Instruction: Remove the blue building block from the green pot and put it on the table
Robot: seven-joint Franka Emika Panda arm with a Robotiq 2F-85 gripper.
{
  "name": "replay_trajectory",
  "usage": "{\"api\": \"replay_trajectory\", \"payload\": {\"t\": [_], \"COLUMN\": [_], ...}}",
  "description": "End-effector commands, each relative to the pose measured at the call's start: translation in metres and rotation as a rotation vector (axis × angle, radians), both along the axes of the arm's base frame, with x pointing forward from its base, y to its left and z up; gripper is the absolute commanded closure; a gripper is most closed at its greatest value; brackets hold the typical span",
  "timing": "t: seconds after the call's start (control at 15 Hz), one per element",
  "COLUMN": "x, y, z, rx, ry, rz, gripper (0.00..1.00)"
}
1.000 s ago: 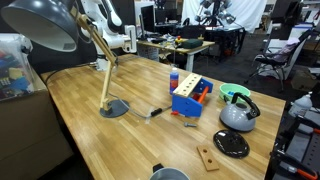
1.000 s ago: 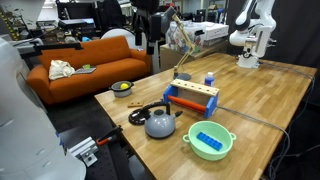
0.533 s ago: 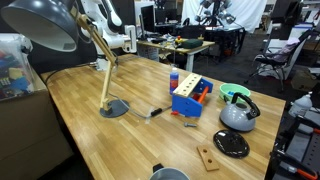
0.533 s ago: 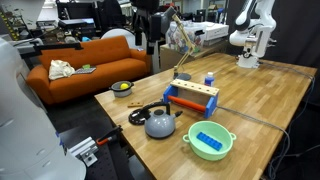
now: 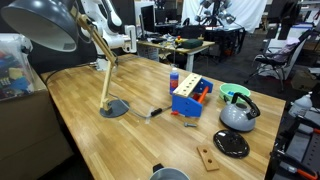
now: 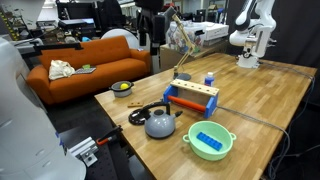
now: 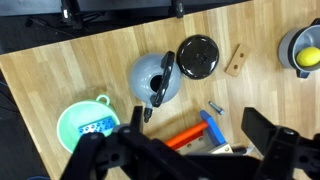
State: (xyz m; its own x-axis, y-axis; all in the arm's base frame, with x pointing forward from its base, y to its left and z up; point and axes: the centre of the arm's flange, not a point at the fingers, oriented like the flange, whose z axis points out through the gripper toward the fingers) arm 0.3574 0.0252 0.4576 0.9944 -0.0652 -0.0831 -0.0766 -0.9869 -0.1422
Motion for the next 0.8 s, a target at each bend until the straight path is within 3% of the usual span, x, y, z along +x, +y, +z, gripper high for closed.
{"api": "replay_trajectory", "payload": {"t": [0.0,0.27,0.33,0.73], "x": [0.037,0.071,0.051,0.054], "y": [-0.022,-0.057,-0.049,-0.048], "z": [-0.01,-0.035,-0.033,-0.034], "rx": [0.022,-0.017,-0.003,-0.005], "ry": [0.035,0.046,0.034,0.033], "rz": [-0.128,-0.258,-0.206,-0.205], "gripper": [0.0,0.0,0.0,0.0]}}
